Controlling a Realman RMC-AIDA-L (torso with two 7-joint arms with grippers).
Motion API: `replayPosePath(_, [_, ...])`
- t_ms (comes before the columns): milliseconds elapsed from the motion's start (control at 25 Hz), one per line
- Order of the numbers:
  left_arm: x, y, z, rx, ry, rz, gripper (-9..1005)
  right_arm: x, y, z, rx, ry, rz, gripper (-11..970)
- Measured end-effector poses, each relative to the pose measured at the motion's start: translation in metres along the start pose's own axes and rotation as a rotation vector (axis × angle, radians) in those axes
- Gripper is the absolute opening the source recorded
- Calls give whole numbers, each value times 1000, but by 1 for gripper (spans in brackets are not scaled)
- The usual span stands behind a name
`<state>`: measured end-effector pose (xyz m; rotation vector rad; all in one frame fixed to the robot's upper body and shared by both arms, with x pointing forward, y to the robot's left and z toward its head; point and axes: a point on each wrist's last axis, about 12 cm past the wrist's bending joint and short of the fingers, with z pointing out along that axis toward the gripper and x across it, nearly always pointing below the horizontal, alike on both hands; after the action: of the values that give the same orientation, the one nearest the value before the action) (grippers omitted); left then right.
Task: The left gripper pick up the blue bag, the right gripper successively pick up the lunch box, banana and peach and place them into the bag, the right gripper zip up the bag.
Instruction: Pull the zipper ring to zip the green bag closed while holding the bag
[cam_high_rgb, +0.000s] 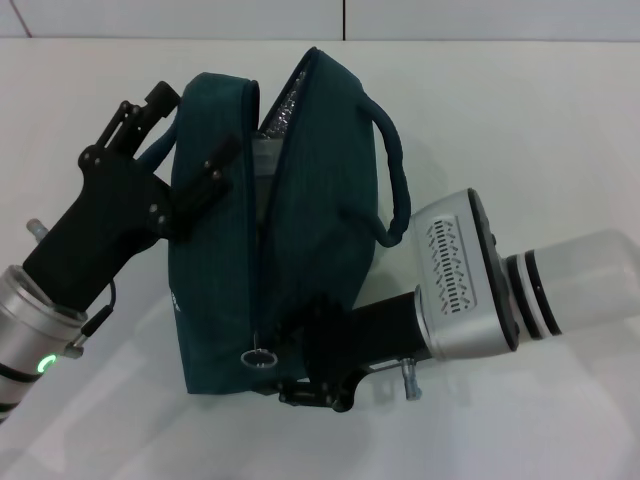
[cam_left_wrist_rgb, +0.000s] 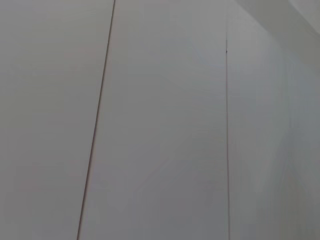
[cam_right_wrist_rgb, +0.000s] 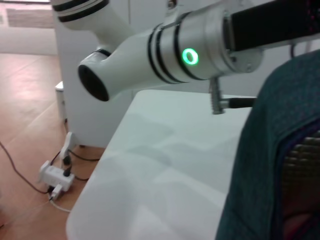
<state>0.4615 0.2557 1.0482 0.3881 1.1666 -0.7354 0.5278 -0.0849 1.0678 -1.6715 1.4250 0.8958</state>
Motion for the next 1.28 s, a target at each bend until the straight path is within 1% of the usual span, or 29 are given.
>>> replayPosePath(80, [0, 0, 1, -1, 2, 1, 841, -2, 1, 2, -17, 3, -11, 221])
replayPosePath(320, [0, 1, 2, -1, 1, 4, 842, -1, 3, 2, -22, 6, -28, 197])
replayPosePath(400, [0, 2, 4, 0, 2, 6, 842, 1, 5, 3, -25, 11, -62, 189])
replayPosePath(440, [0, 2, 4, 0, 4, 6, 842, 1, 5, 3, -25, 11, -62, 185])
replayPosePath(480, [1, 2, 4, -1, 8, 6, 842, 3, 7, 3, -28, 11, -117, 181])
replayPosePath(640, [2, 3, 5, -5, 15, 6, 841, 3, 9, 3, -26, 8, -171, 51])
replayPosePath(720, [2, 3, 5, -8, 15, 7, 841, 3, 8, 3, -19, 1, -176, 45])
replayPosePath(1000, [0, 2, 2, -8, 2, 5, 841, 4, 13, -5, 49, -114, -214, 25])
replayPosePath(1160, [-4, -3, -1, 31, -29, -19, 842, 10, 15, -17, 105, -173, -222, 21])
replayPosePath(1280, [-7, -6, -11, 41, -43, -30, 842, 12, 13, -27, 173, -215, -229, 20])
